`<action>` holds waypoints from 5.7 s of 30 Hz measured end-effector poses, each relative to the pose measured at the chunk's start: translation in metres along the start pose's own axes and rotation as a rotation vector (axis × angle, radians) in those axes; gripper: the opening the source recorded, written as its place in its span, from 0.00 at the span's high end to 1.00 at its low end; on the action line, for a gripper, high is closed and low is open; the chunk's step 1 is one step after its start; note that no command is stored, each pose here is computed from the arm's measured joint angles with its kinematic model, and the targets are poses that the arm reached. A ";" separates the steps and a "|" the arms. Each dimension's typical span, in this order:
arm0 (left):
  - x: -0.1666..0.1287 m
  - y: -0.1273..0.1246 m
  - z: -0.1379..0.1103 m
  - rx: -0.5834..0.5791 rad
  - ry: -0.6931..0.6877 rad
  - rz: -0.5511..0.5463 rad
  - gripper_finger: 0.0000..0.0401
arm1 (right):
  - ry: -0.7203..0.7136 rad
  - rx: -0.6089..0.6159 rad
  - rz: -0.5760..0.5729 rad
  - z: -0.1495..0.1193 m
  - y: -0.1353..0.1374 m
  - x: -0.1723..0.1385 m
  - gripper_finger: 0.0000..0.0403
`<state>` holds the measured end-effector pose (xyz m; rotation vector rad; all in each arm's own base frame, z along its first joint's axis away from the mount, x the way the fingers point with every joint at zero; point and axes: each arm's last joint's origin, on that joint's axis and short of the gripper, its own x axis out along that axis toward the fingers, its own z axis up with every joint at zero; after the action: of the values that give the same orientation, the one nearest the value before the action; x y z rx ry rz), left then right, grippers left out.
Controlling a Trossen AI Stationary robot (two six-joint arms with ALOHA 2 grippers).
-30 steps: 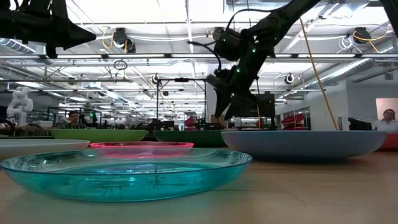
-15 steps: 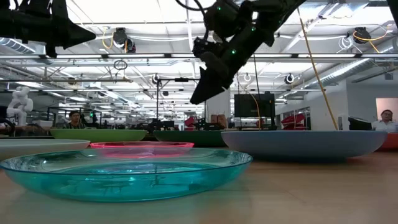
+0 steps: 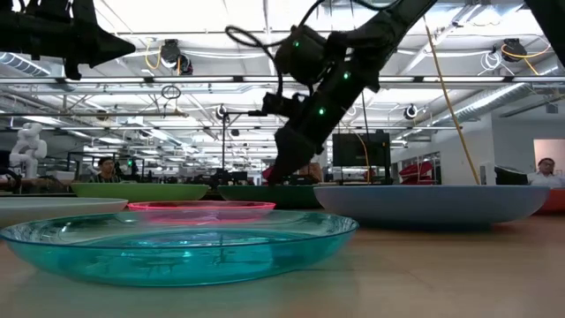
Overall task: Stack plastic plates
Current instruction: Stack the dark green plate on top of the gray plate
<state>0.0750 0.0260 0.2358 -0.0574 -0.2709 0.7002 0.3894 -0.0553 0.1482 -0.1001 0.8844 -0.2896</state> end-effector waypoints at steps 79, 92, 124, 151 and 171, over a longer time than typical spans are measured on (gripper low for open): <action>-0.017 -0.021 0.034 -0.434 -0.230 -0.798 0.96 | -0.303 -0.565 0.236 0.129 0.211 0.000 1.00; -0.017 -0.020 0.037 -0.421 -0.269 -0.798 0.96 | -0.320 -0.562 0.343 0.123 0.221 0.013 0.97; -0.011 -0.022 0.026 -0.371 -0.173 -0.662 0.96 | 0.284 -0.474 0.027 0.111 0.141 -0.100 0.68; 0.060 -0.108 0.022 -0.162 0.397 -0.601 0.96 | -0.386 -0.363 0.034 -0.025 0.059 -0.199 0.82; 0.015 -0.160 -0.076 -0.507 1.295 -0.263 0.96 | -0.698 -0.283 -0.039 -0.100 0.015 -0.232 0.82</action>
<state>0.2071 -0.0839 0.1889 -0.9060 0.7869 0.2129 0.1766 0.0296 0.2551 -0.4527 0.2236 -0.1449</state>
